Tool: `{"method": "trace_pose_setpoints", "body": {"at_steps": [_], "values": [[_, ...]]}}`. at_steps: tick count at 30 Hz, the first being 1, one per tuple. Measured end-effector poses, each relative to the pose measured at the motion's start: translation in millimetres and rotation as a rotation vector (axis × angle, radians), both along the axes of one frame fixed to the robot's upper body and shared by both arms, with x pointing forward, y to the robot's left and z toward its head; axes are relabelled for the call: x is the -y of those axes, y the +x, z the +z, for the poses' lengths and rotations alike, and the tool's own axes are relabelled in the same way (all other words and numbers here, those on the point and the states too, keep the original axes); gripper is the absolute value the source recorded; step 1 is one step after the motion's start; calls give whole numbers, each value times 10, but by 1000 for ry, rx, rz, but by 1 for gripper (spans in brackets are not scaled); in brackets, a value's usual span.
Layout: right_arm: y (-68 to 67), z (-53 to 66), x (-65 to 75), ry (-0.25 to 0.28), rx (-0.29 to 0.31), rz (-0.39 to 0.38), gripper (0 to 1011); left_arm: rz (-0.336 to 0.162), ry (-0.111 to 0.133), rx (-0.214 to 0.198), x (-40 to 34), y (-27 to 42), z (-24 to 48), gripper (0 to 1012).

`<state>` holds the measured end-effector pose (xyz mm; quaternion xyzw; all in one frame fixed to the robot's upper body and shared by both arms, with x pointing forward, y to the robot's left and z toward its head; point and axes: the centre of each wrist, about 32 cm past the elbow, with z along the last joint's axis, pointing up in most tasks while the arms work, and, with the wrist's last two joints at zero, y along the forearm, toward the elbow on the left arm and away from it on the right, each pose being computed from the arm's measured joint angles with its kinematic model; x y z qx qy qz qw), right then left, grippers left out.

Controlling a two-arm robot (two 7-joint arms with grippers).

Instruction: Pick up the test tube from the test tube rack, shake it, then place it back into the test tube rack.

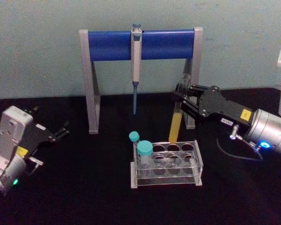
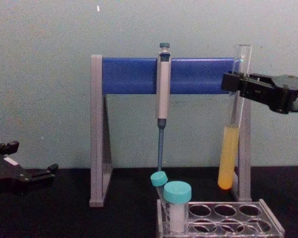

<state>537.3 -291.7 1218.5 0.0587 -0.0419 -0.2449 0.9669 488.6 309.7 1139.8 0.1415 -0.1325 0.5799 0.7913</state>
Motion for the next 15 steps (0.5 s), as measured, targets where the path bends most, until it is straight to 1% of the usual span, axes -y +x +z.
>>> {"method": "trace_pose_setpoints", "body": {"at_steps": [3, 7, 15], "values": [[-14, 16, 10, -24, 9, 1, 233, 0, 0, 0, 0, 0, 0, 1001], [-23, 9, 8, -40, 20, -8, 233, 0, 0, 0, 0, 0, 0, 1001], [-2, -45, -12, -42, 27, -11, 233, 0, 0, 0, 0, 0, 0, 1001]]}}
